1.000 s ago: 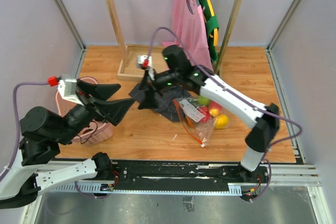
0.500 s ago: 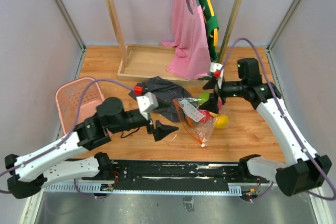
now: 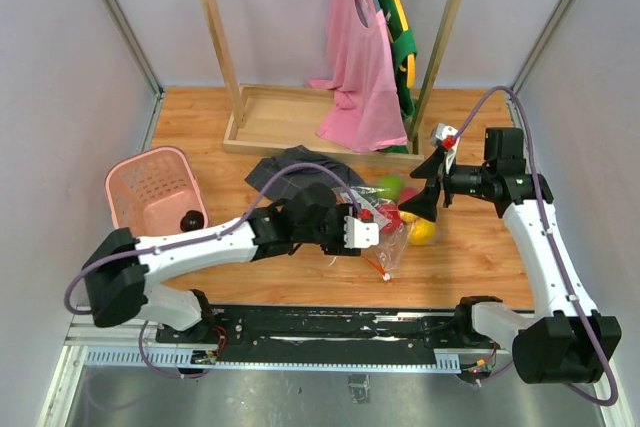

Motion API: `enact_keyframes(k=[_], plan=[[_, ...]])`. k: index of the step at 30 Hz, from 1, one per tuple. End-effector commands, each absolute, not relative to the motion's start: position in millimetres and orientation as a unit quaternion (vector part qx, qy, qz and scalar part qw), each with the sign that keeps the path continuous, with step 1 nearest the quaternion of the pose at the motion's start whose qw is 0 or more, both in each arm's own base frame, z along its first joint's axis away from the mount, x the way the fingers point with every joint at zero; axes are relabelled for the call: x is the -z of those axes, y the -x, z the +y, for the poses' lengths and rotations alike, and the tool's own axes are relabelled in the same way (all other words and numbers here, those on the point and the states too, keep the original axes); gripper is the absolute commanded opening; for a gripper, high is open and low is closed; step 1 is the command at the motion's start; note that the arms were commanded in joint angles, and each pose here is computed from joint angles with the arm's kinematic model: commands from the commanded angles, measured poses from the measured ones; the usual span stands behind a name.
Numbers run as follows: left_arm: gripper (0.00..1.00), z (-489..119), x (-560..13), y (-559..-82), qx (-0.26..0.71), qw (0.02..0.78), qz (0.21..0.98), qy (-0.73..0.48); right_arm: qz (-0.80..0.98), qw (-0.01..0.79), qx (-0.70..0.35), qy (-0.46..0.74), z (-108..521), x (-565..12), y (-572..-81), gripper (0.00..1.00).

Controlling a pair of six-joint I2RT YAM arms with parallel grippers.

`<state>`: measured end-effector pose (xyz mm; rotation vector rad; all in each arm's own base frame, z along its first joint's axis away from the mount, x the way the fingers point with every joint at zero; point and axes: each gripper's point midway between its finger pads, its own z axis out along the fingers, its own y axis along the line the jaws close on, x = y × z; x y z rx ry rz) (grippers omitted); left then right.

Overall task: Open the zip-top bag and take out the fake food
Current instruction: Adjust the zipper food storage bag at the center of the board.

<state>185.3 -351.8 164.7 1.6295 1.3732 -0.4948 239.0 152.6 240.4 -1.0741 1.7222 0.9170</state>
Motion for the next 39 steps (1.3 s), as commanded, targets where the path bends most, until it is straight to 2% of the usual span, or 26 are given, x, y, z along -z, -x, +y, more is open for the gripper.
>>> enact_keyframes(k=[1, 8, 14, 20, 21, 22, 23, 25, 29, 39], plan=[[0.57, -357.2, -158.7, -225.6, 0.092, 0.474, 0.519, -0.705, 0.691, 0.445, -0.382, 0.421, 149.3, -243.1, -236.5, 0.98], [0.59, -359.4, -151.3, -254.1, 0.015, 0.510, 0.493, -0.704, 0.692, 0.442, -0.389, 0.419, 149.5, -243.7, -235.1, 0.98], [0.58, -366.1, -144.8, -262.0, 0.004, 0.513, 0.491, -0.704, 0.690, 0.444, -0.390, 0.419, 149.0, -245.9, -233.8, 0.98], [0.48, -368.5, -123.1, -257.7, 0.018, 0.478, 0.506, -0.718, 0.693, 0.445, -0.390, 0.412, 144.7, -246.7, -235.2, 0.98], [0.43, -368.3, -122.7, -256.7, 0.021, 0.476, 0.506, -0.719, 0.696, 0.444, -0.389, 0.410, 143.8, -246.1, -235.6, 0.98], [0.33, -368.4, -122.5, -255.9, 0.024, 0.475, 0.508, -0.719, 0.698, 0.443, -0.388, 0.408, 142.6, -245.6, -236.7, 0.98], [0.17, -368.5, -123.3, -255.0, 0.028, 0.473, 0.510, -0.717, 0.701, 0.442, -0.385, 0.406, 141.2, -244.6, -237.9, 0.98], [0.02, -369.1, -127.7, -252.1, 0.039, 0.467, 0.519, -0.715, 0.710, 0.441, -0.374, 0.401, 137.2, -242.0, -241.8, 0.98], [0.00, -369.0, -158.1, -261.0, 0.078, 0.469, 0.585, -0.657, 0.735, 0.441, -0.351, 0.376, 124.8, -238.9, -251.9, 0.98], [0.00, -330.5, -269.2, -326.0, 0.162, 0.502, 0.730, -0.435, 0.734, 0.464, -0.356, 0.345, 114.9, -250.7, -256.3, 0.98]])
